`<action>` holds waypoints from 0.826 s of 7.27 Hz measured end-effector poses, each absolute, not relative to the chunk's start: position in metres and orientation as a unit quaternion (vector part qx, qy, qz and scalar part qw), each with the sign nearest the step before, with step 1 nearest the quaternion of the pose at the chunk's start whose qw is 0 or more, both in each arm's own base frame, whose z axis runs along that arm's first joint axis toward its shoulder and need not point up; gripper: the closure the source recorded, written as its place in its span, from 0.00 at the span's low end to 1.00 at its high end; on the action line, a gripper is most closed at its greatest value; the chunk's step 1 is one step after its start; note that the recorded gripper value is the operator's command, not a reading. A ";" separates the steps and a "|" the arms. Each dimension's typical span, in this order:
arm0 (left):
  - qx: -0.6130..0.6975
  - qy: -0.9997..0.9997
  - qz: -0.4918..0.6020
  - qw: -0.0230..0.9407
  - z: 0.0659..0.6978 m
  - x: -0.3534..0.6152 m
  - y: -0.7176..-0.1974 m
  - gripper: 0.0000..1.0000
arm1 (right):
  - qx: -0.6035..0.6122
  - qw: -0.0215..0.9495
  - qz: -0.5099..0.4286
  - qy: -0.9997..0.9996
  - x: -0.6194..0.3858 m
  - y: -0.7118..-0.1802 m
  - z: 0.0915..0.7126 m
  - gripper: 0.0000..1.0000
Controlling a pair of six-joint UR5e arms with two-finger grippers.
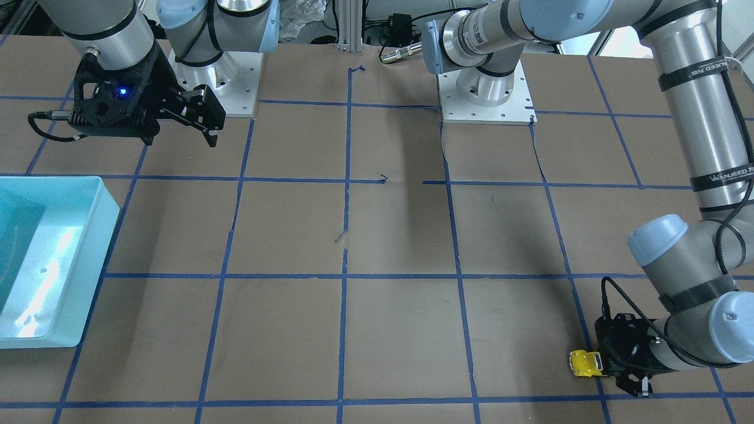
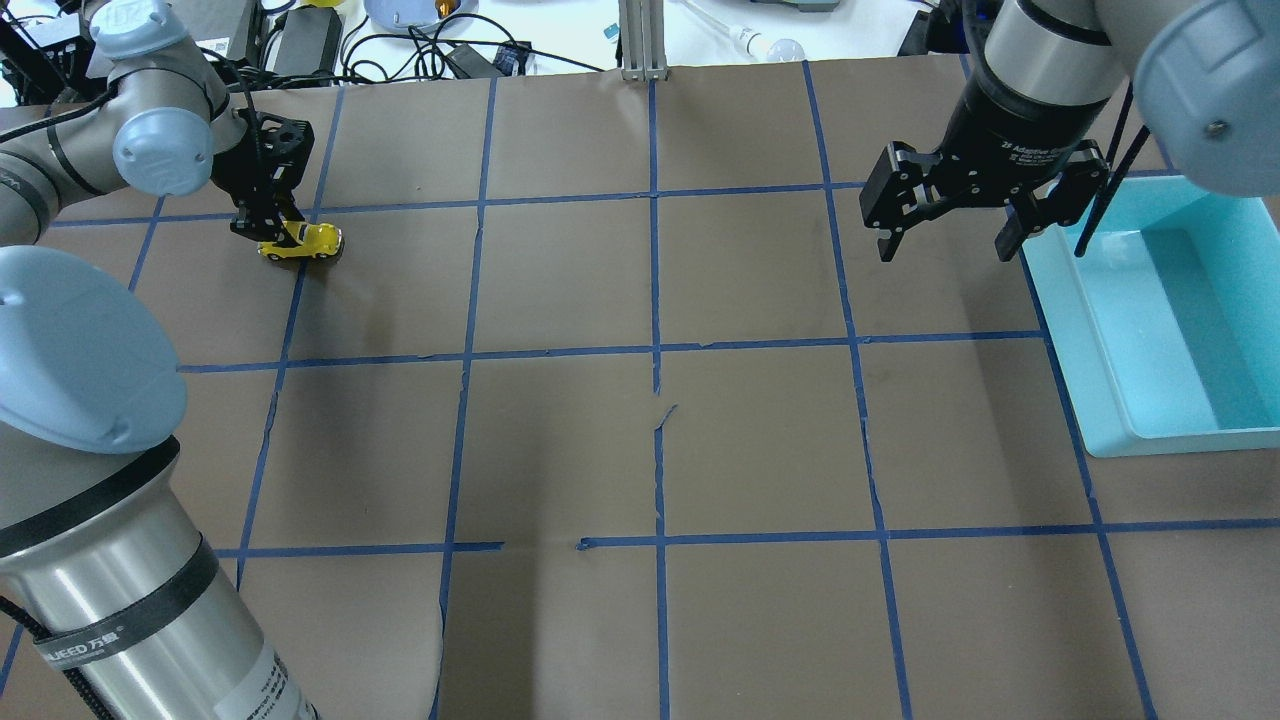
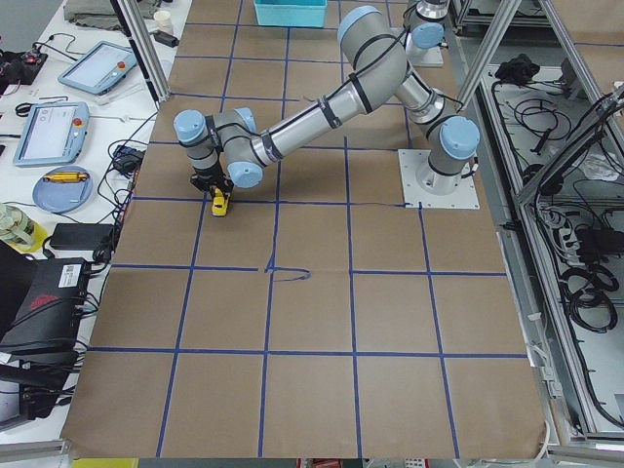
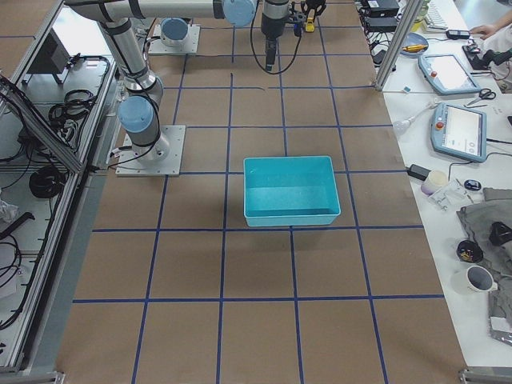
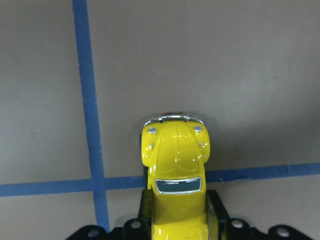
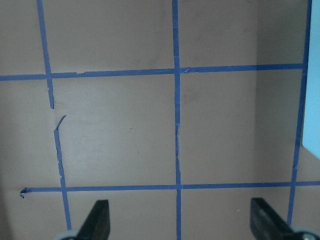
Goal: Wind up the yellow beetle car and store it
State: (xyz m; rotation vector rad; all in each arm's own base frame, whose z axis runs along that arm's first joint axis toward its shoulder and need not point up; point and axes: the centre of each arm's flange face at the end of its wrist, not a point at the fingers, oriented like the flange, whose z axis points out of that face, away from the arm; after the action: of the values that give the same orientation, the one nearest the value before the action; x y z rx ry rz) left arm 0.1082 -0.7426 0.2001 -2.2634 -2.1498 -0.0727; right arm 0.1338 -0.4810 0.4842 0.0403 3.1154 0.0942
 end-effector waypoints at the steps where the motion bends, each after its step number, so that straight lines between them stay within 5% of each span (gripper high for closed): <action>1: -0.726 -0.687 -0.023 0.009 0.200 0.109 -0.743 0.95 | 0.013 0.012 0.031 0.999 0.134 -0.481 0.484 0.00; 6: -0.727 -0.686 -0.023 0.009 0.200 0.110 -0.743 0.95 | 0.013 0.011 0.034 0.999 0.133 -0.480 0.484 0.00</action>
State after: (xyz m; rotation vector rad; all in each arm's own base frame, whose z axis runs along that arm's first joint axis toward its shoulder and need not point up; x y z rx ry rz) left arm 0.1098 -0.7429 0.2003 -2.2710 -2.1438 -0.0731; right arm 0.1333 -0.4796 0.4838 0.0421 3.1168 0.1066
